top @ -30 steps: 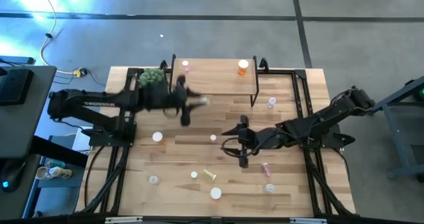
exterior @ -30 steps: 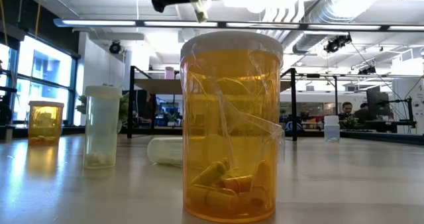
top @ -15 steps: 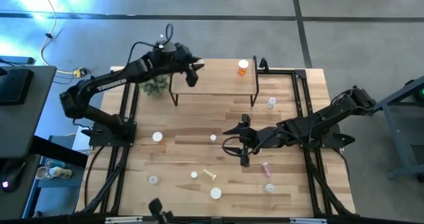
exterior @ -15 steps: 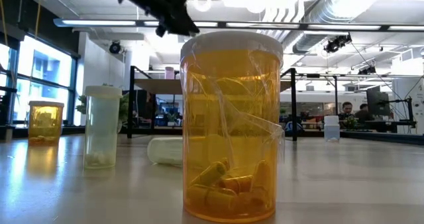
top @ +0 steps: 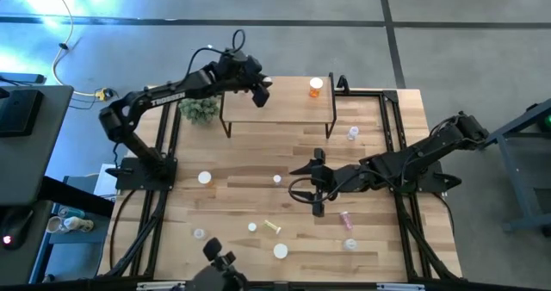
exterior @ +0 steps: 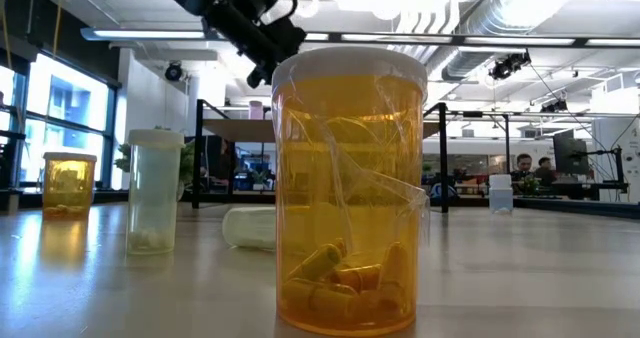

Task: Pick and place medicine bottles onto shelf by color
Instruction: Put the top yellow pill bottle on the shelf

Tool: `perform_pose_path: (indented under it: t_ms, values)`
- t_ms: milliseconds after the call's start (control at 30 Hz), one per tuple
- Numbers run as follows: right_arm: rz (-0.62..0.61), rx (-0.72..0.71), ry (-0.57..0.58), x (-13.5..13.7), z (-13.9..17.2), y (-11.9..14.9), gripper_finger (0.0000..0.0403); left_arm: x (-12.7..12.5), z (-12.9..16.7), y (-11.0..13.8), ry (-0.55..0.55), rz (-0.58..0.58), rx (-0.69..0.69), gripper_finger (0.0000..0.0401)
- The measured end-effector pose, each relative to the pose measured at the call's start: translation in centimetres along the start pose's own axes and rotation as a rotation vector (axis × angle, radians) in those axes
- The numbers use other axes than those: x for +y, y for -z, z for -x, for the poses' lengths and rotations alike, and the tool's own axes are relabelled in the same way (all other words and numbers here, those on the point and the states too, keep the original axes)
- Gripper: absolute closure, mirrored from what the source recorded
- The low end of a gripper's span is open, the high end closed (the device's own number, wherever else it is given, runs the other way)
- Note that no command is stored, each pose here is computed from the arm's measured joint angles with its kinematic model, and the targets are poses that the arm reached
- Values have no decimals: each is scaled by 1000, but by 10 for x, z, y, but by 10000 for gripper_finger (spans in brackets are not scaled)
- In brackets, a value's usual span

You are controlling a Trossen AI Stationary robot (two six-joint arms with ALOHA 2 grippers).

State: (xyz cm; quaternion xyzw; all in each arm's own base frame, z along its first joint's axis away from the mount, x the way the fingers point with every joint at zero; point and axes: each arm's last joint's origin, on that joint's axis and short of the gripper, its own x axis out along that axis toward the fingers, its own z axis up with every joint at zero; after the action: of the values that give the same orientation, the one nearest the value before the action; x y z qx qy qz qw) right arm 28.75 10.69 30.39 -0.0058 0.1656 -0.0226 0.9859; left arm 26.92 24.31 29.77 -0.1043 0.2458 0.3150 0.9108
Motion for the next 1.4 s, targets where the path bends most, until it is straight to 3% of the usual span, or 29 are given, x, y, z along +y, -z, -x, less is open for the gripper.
perform_pose_path:
  t_ms: [433,1400]
  values:
    - [0,0,0,0,0,0,160,3,-12,11,-117,28,70,286]
    - [0,0,0,0,0,0,160,1,-12,14,-117,59,104,277]
